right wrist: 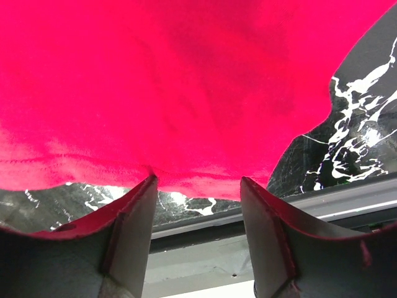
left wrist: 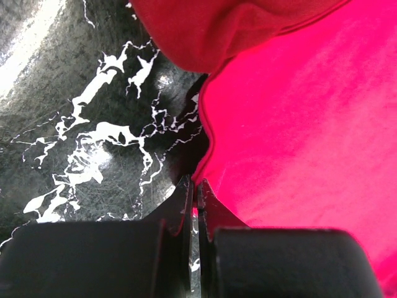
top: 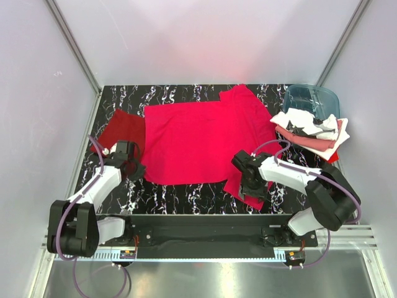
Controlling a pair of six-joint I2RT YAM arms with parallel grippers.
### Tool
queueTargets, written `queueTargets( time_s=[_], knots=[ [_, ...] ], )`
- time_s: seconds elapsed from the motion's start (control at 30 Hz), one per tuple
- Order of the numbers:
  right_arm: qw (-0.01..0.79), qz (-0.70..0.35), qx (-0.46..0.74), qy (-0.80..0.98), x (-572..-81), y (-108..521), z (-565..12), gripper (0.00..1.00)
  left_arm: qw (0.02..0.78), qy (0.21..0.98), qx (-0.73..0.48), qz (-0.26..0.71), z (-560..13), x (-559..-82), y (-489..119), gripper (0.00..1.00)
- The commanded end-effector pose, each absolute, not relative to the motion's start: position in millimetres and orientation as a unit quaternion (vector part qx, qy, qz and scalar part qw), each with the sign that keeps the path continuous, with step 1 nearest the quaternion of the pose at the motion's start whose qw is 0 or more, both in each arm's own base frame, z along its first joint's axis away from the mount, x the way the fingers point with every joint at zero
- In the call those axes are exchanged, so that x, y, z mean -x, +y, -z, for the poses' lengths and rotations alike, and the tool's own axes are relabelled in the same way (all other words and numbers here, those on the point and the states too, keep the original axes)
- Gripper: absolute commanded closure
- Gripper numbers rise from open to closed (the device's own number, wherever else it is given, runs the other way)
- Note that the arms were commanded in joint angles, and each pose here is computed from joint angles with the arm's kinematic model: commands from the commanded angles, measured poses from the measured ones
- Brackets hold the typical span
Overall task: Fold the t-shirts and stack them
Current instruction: Fold the tshirt
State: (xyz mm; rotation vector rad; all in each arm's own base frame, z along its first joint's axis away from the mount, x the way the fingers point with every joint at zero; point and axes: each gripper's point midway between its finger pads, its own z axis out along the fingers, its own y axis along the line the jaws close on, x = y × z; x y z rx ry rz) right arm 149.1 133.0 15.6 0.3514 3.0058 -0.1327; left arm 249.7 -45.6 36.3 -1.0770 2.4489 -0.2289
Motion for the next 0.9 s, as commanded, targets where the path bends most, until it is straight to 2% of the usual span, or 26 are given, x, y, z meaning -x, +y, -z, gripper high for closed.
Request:
queueTargets(
  time_s=[0.0, 0.17, 0.3, 0.4, 0.43, 0.53, 0.57, 0.87],
  knots=[
    [0.074, 0.055, -0.123, 0.988, -162, 136, -16, 0.39, 0.256, 0.880, 0.386, 0.108, -50, -259, -48, 1.00],
    [0.060, 0.072, -0.118, 0.989, -163, 136, -14, 0.40, 0.269, 0.875, 0.388, 0.108, -56, -258, -46, 1.00],
    [0.054, 0.075, -0.117, 0.989, -162, 137, -13, 0.46, 0.280, 0.871, 0.389, 0.112, -61, -258, -45, 1.00],
    [0.051, 0.070, -0.115, 0.990, -162, 139, -12, 0.60, 0.281, 0.871, 0.387, 0.112, -62, -257, -45, 1.00],
    [0.052, 0.064, -0.114, 0.990, -162, 141, -13, 0.69, 0.283, 0.870, 0.387, 0.115, -64, -257, -45, 1.00],
    [0.058, 0.044, -0.114, 0.991, -160, 144, -16, 0.87, 0.286, 0.870, 0.385, 0.115, -65, -256, -44, 1.00],
    [0.063, 0.038, -0.114, 0.991, -159, 142, -17, 0.99, 0.287, 0.870, 0.385, 0.113, -65, -256, -44, 1.00],
    [0.101, 0.002, -0.103, 0.990, -173, 150, -47, 1.00, 0.321, 0.856, 0.389, 0.115, -84, -259, -38, 1.00]
  ],
)
